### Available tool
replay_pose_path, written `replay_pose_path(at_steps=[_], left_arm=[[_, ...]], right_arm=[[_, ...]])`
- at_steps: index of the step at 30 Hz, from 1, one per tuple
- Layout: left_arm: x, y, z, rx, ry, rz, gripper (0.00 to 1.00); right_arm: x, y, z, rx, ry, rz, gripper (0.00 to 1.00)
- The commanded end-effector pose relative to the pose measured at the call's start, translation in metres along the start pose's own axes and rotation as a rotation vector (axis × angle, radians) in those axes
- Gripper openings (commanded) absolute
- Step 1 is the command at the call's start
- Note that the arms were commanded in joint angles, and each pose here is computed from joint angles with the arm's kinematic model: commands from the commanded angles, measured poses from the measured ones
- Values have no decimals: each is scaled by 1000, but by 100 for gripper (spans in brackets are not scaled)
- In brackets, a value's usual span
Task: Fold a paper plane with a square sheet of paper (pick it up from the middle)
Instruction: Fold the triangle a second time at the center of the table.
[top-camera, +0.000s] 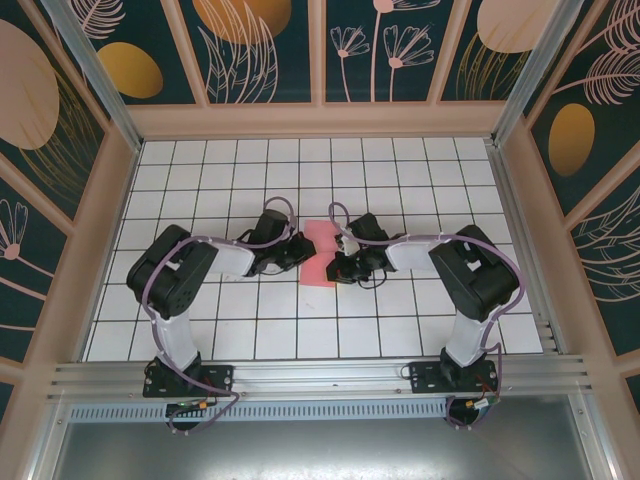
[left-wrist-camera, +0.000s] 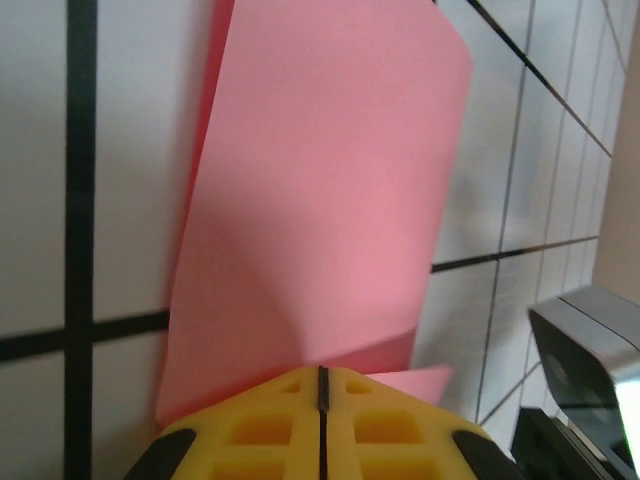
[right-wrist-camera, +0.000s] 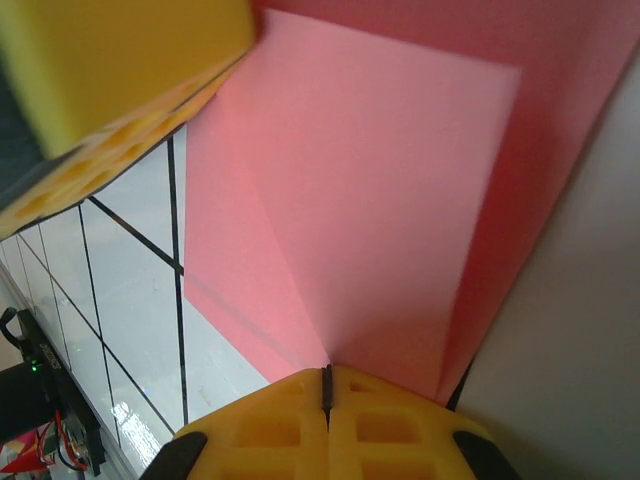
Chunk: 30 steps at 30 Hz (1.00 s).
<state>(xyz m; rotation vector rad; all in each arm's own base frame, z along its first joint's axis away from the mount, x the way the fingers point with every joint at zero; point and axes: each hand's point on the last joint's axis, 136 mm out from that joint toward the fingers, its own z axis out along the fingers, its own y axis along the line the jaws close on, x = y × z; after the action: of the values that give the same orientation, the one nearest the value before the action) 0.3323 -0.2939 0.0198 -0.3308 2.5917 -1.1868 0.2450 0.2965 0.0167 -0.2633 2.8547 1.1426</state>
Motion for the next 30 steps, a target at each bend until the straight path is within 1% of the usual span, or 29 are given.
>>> replay_pose_path(at_steps=[1,4,6,10,15,21,24,26,30], left_arm=[[-10,12,7,-62,-22,-10,6],[-3,25,5,-94,-19,-17,6],[1,29,5,-95,-12,-23,6],[3,31,6,-91,-4,-31,6],[3,28,7,-84,-2,-33,6],[3,32,6,-93,-4,-41,5],[4,33,6,-97,-3,-42,5],[4,36,6,-110,-6,-47,5],[5,39,6,-123,-7,-51,4]], right_arm=[[4,-11,-8,69,18,43,0],[-11,13,-18,2,-33,39,1],[-20,34,-22,-70,-50,30,2],[-32,44,-14,-71,-52,30,2],[-36,17,6,19,-35,92,2],[-16,-5,20,50,13,128,2],[-10,-23,19,122,19,151,2],[-11,-21,16,122,11,143,2],[-26,15,1,29,-23,74,3]])
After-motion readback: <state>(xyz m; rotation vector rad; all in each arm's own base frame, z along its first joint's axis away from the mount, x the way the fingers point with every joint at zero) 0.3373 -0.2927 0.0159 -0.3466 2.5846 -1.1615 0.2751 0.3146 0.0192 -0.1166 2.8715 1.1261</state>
